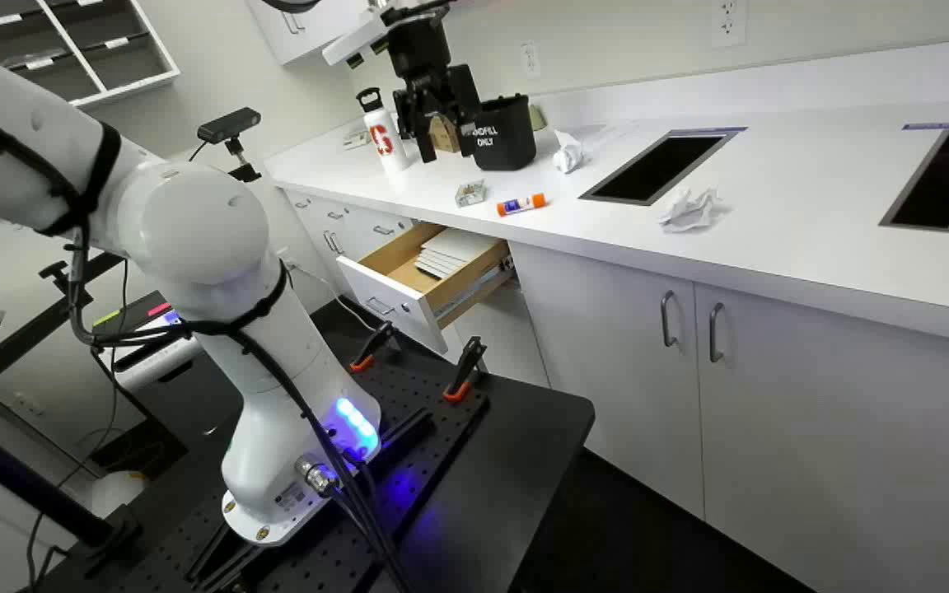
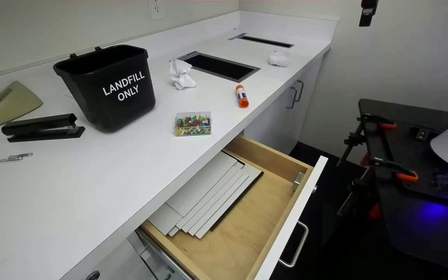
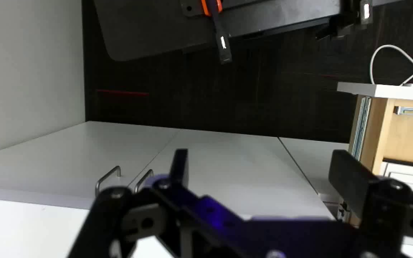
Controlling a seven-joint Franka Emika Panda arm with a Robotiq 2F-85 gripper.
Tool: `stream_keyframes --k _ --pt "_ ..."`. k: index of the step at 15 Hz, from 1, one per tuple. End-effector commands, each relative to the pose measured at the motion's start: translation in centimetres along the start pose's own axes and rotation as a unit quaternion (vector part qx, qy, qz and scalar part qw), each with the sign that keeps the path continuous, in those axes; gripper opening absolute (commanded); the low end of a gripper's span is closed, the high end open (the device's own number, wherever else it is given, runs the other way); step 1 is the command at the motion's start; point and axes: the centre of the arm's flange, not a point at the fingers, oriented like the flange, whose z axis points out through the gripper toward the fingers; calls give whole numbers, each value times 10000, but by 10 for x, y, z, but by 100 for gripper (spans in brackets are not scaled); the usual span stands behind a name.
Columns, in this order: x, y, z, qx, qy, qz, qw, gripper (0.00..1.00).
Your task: Open the drawer that's nearest to the wall
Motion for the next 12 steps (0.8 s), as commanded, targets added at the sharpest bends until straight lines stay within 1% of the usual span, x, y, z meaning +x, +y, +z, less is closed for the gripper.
stream_keyframes --k 1,6,7,9,12 --pt "0 0 0 0 0 0 10000 100" --pt "0 0 0 0 0 0 10000 100" --pt "0 7 -2 91 52 78 9999 100" --pt "2 31 -6 355 120 571 9977 100" --pt "0 88 3 793 33 1281 9886 100"
